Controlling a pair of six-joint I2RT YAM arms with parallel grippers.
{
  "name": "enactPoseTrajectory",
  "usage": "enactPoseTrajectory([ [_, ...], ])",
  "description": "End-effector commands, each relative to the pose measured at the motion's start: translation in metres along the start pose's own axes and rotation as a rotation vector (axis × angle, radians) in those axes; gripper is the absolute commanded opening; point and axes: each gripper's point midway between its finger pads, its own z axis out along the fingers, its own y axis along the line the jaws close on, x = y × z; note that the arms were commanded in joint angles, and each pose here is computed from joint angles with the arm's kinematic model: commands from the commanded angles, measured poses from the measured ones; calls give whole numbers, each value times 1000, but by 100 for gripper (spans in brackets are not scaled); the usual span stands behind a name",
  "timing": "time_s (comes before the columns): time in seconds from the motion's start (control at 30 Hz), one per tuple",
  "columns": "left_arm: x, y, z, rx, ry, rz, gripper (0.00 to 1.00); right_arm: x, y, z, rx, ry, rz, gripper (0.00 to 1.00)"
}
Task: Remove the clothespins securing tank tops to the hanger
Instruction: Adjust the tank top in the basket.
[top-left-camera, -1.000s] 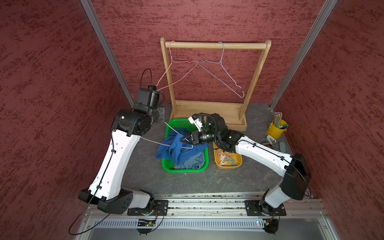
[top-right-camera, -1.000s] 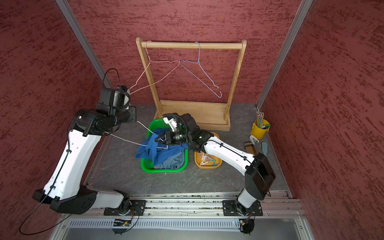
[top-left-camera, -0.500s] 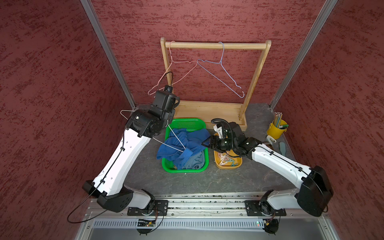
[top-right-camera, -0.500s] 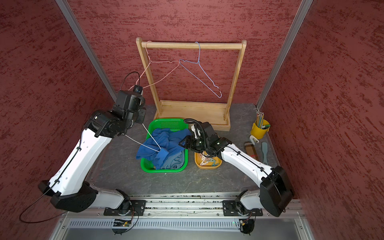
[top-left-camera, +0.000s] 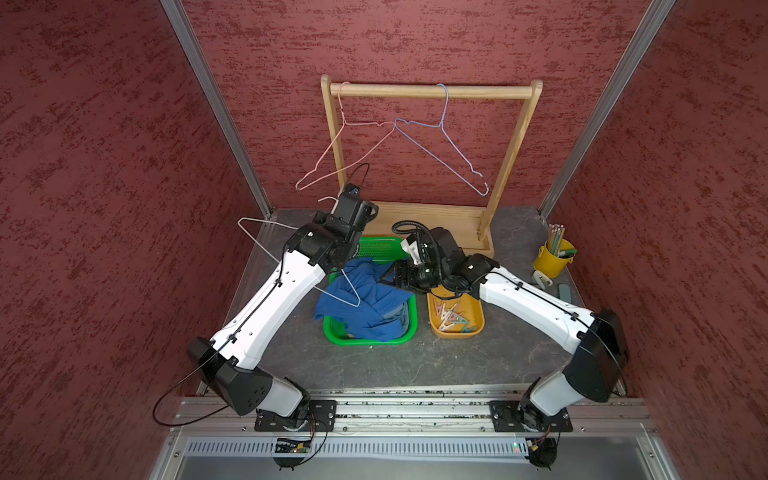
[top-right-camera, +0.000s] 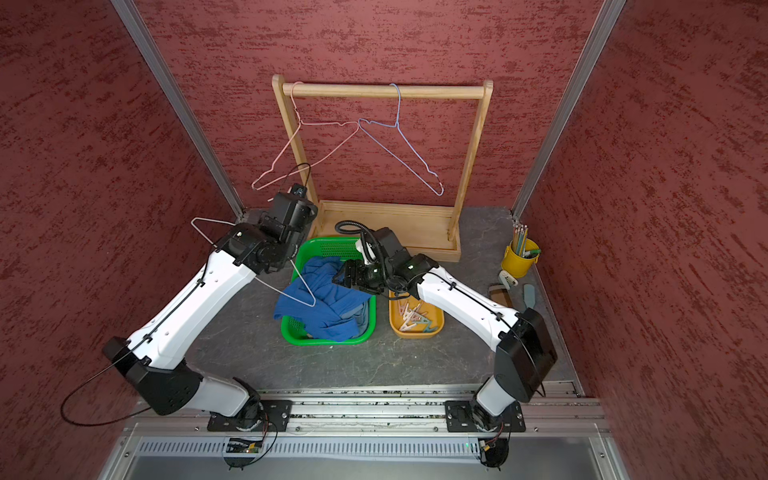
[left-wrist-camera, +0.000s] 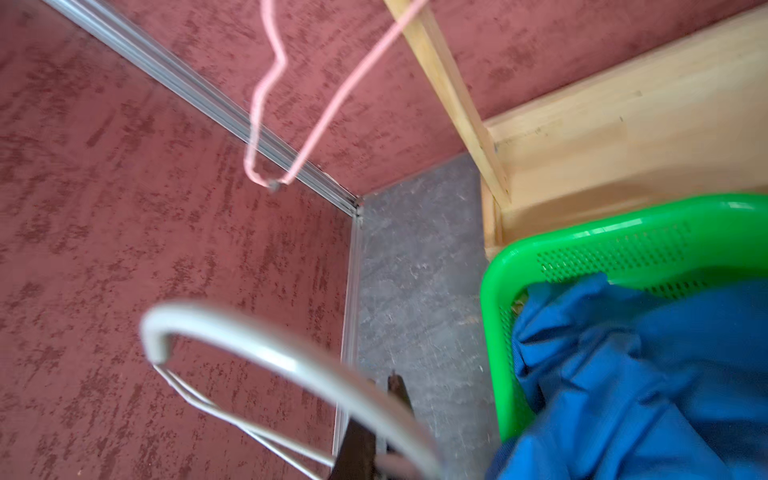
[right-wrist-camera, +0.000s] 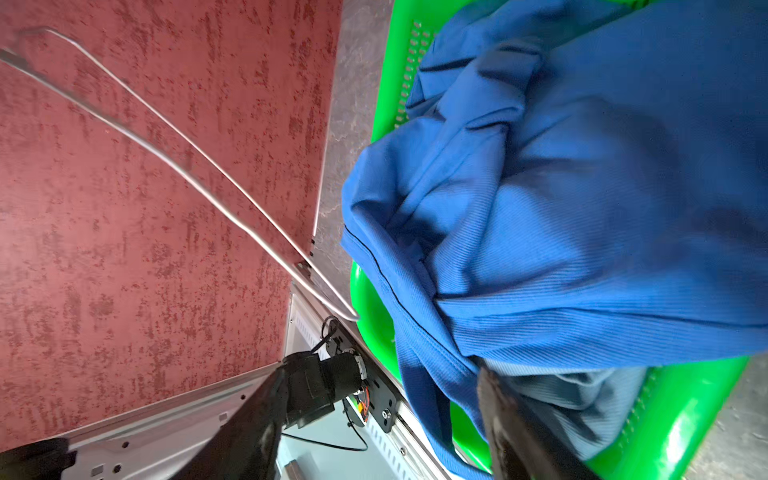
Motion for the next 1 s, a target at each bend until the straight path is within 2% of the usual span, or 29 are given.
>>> enactPoseTrajectory([
  [0.0, 13, 52, -15, -61, 53, -142, 0, 13, -34, 17, 182, 83, -9, 76],
  [0.1, 34, 73, -22, -67, 113, -205, 0, 8, -55, 38, 305, 127, -42, 78],
  [0.27, 72, 79, -28, -27, 214, -290, 0, 4, -82, 85, 425, 216, -99, 79],
  [0.33, 84, 78, -31, -15, 242, -304, 0, 3, -87, 98, 444, 234, -116, 73],
  [0.37, 88, 78, -32, -9, 255, -314, 0, 2, -87, 103, 445, 236, -124, 61],
  [0.4, 92, 78, -33, -5, 266, -324, 0, -1, -86, 104, 443, 229, -130, 36],
  [0.43, 94, 78, -33, 0, 274, -334, 0, -5, -83, 104, 439, 215, -134, 17],
  [0.47, 95, 78, -34, 4, 280, -339, 0, -10, -76, 101, 427, 193, -142, 5],
  [0.5, 96, 79, -35, 8, 279, -346, 0, -16, -64, 96, 405, 171, -151, 0],
  [0.57, 96, 82, -36, 9, 278, -359, 0, -29, -36, 82, 352, 120, -171, 0],
  [0.77, 84, 89, -39, 33, 254, -418, 0, -70, 70, 7, 166, -65, -219, 0],
  [0.97, 72, 97, -46, 83, 231, -552, 0, -94, 117, -49, 67, -179, -198, 0],
])
